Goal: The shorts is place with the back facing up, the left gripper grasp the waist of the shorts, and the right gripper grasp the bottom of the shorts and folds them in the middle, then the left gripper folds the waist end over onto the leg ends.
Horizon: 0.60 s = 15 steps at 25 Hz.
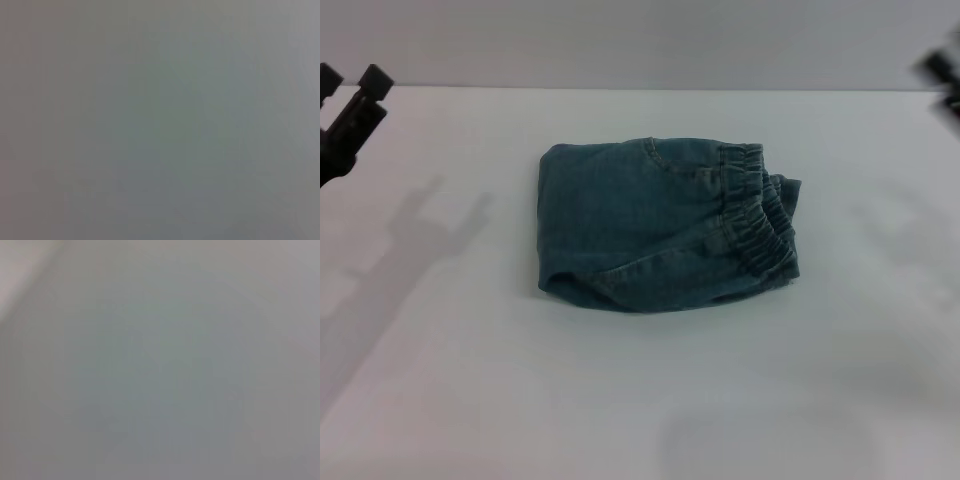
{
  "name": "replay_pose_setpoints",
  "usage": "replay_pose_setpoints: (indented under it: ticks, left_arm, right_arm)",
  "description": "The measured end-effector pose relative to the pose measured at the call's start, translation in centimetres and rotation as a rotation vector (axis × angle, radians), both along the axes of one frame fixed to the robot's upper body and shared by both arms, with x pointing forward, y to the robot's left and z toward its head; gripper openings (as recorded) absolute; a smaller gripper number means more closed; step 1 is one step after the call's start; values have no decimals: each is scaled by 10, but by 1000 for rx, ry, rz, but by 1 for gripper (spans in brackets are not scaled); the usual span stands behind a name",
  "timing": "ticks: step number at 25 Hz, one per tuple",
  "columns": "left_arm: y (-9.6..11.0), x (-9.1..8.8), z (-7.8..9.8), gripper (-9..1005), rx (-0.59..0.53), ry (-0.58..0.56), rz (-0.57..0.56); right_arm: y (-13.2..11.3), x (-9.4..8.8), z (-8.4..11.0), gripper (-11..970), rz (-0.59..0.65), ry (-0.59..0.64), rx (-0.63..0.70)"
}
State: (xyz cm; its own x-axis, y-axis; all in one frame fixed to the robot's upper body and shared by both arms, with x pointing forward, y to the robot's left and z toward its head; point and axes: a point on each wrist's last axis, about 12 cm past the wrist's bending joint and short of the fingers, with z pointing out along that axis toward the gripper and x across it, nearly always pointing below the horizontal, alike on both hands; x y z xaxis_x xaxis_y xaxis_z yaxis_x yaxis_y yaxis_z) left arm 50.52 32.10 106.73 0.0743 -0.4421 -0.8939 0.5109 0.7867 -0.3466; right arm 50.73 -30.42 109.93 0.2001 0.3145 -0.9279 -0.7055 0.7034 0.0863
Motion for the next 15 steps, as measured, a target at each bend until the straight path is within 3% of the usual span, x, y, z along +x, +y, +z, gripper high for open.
replay_pose_setpoints:
  ticks: [4,6,7,8,12,15]
  left_arm:
    - [9,-15,-10,840,15,-23,105]
    - [9,-15,-10,840,15,-23,105]
    - [12,-22,-14,840,15,-32,161]
    - [21,-43,-25,840,46,-58,324]
    - [23,-54,-29,840,69,-74,411]
    - [25,-62,-31,840,71,-83,473]
  right_arm:
    - [-42,-21,-24,630,-477,-69,39]
    - [-55,-29,-32,630,-670,-86,25]
    - [-59,-32,-35,630,-748,-89,19]
    - [-63,-35,-38,630,-837,-92,7]
    - [-70,-37,-45,630,-1059,-80,-39]
    - [-70,-35,-49,630,-1125,-52,-71]
